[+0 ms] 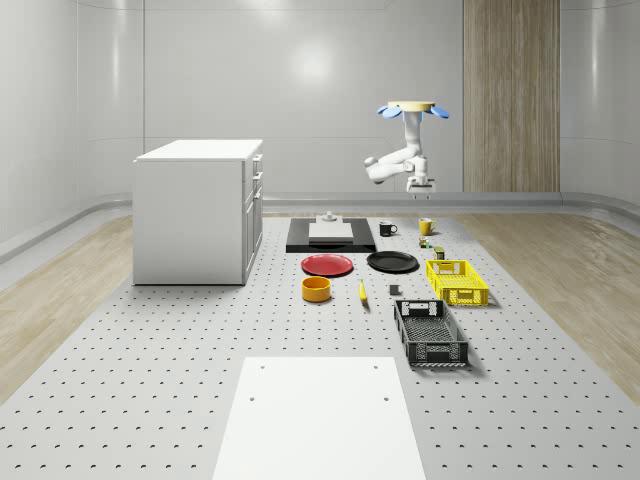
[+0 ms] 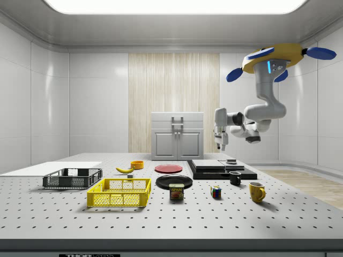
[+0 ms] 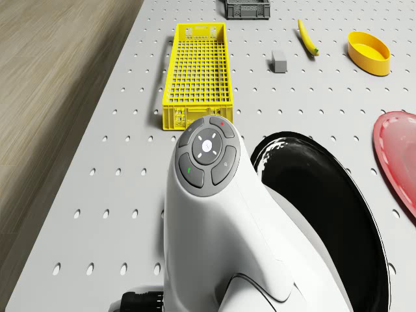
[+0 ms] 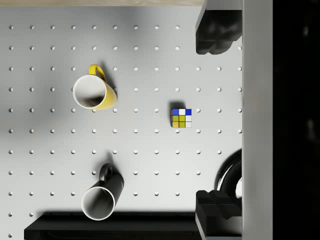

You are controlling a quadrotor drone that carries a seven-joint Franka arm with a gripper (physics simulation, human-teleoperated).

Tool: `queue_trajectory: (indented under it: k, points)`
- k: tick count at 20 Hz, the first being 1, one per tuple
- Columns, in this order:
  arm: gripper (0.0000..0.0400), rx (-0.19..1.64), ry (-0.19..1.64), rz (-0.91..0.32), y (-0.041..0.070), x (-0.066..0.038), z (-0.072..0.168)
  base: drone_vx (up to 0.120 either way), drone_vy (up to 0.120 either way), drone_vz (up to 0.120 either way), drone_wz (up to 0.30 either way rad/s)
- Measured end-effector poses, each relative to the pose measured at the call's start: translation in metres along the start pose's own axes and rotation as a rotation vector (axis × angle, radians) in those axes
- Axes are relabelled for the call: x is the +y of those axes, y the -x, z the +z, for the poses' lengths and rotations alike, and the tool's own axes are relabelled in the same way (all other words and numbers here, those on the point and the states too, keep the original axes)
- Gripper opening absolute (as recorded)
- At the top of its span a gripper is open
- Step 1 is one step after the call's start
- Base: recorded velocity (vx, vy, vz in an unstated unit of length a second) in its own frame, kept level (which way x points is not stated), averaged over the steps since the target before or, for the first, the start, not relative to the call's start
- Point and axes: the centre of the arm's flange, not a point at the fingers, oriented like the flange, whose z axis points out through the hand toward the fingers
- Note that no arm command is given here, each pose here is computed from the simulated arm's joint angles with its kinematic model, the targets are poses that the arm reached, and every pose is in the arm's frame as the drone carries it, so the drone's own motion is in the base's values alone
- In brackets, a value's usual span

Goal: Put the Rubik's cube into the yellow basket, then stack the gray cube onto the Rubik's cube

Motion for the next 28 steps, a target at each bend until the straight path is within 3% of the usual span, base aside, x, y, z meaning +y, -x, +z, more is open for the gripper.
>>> queue_trajectory:
  k: [23, 28]
  points:
    - [0.04, 0.001, 0.001, 0.0, 0.0, 0.0, 0.0, 0.0, 0.0, -0.12, 0.0]
    - [0.04, 0.001, 0.001, 0.0, 0.0, 0.0, -0.0001, 0.088, 0.0, -0.12, 0.0]
